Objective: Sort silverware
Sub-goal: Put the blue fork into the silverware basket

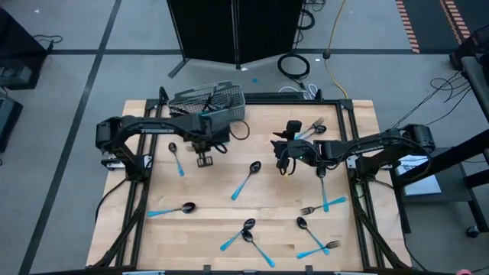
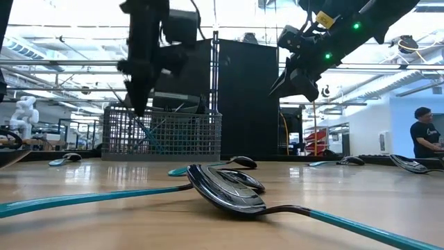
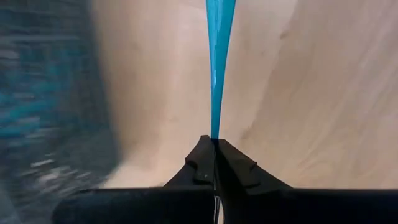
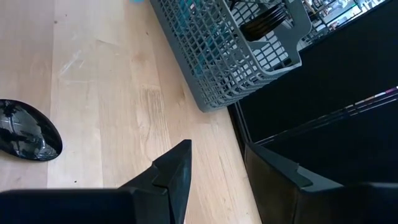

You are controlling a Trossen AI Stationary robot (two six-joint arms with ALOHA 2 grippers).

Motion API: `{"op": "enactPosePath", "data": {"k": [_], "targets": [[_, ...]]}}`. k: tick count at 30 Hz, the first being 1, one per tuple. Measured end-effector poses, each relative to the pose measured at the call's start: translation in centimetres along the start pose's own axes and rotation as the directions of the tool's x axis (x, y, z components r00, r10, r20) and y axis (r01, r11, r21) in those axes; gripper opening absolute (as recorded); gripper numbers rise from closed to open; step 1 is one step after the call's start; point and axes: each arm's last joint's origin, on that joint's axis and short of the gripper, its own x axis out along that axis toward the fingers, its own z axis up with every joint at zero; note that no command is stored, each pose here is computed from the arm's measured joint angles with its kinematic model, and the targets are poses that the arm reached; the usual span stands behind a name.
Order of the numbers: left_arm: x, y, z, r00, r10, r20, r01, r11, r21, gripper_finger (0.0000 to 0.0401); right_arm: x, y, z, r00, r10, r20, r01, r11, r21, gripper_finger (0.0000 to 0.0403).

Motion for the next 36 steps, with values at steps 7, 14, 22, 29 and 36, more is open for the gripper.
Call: {"op": "enactPosePath", "data": {"k": [7,14,22,29,36], "targets": [[-6.3,1.1,1.3,0.918,0.370,0.140,-0.388,0.911,0.141,0.0000,0.0,0.0,0.0,1.000,0.000,0.000,0.000,1.000,0.000,0.0144],[-7.6,3.8,2.2,0.644,0.751,0.146,-0.708,0.513,0.486,0.0000,0.0,0.0,0.0,1.000,-0.001,-0.001,0.001,1.000,0.000,0.0144],[-5.4,7.8,4.8,0.508,0.859,0.068,-0.611,0.303,0.731,0.0000,0.0,0.0,0.0,1.000,-0.001,-0.001,0.001,1.000,-0.003,0.0144],[-2.0,9.4,6.2,0.481,0.876,-0.034,-0.485,0.298,0.822,0.0000,0.0,0.0,-0.1,1.000,0.002,-0.007,-0.002,1.000,-0.012,0.0144],[1.3,9.5,7.5,0.485,0.871,-0.077,-0.411,0.304,0.859,0.0000,0.0,0.0,-0.1,1.000,0.001,-0.008,-0.001,1.000,-0.013,0.0144]]}}
